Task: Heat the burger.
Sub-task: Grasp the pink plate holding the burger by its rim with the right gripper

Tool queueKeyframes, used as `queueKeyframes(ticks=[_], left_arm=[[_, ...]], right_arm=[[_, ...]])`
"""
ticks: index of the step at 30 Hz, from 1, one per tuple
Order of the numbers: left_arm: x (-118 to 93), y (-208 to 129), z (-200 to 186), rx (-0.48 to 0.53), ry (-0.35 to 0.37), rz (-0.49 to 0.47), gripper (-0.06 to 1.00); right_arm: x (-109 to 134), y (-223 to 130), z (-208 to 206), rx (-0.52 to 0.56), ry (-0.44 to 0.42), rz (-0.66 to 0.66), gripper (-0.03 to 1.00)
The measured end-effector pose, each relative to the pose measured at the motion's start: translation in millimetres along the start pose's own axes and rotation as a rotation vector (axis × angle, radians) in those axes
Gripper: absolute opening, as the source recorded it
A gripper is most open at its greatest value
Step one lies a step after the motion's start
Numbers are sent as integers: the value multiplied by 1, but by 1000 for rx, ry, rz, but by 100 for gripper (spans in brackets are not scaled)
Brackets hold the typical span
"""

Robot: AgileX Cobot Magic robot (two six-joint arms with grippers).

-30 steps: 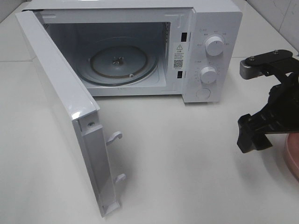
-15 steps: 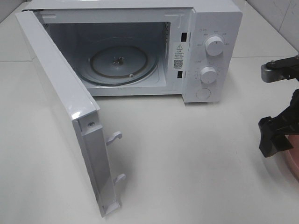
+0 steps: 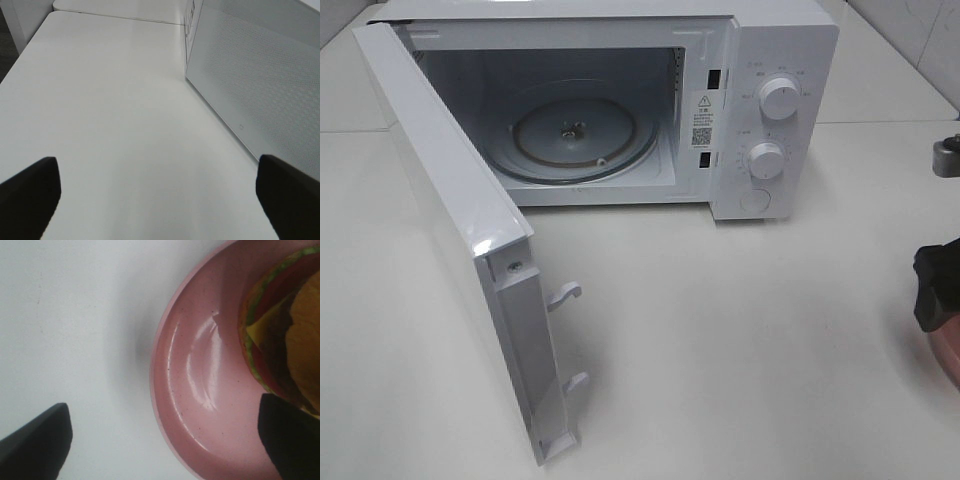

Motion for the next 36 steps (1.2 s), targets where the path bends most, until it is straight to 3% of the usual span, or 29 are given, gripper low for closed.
queueKeyframes(ticks=[12,27,36], left_arm=[[0,0,0,0,0,0,98],[0,0,0,0,0,0,98],[0,0,0,0,0,0,98]], right_arm=[[14,-3,35,95,58,18,86],[18,-4,76,164,64,6,81],[18,-1,78,147,59,4,76]])
Point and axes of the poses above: a point on each arm's last joint axis where the gripper is mounted, z pointing out along that axis toward the gripper, x along the wrist's bending axis when the last joint is at zero, y = z × x, the point moved 9 cm from there along z, pointing out along that axis toward the gripper, and after that the axes turned 2 degrees about z, right-handed, at the moved point
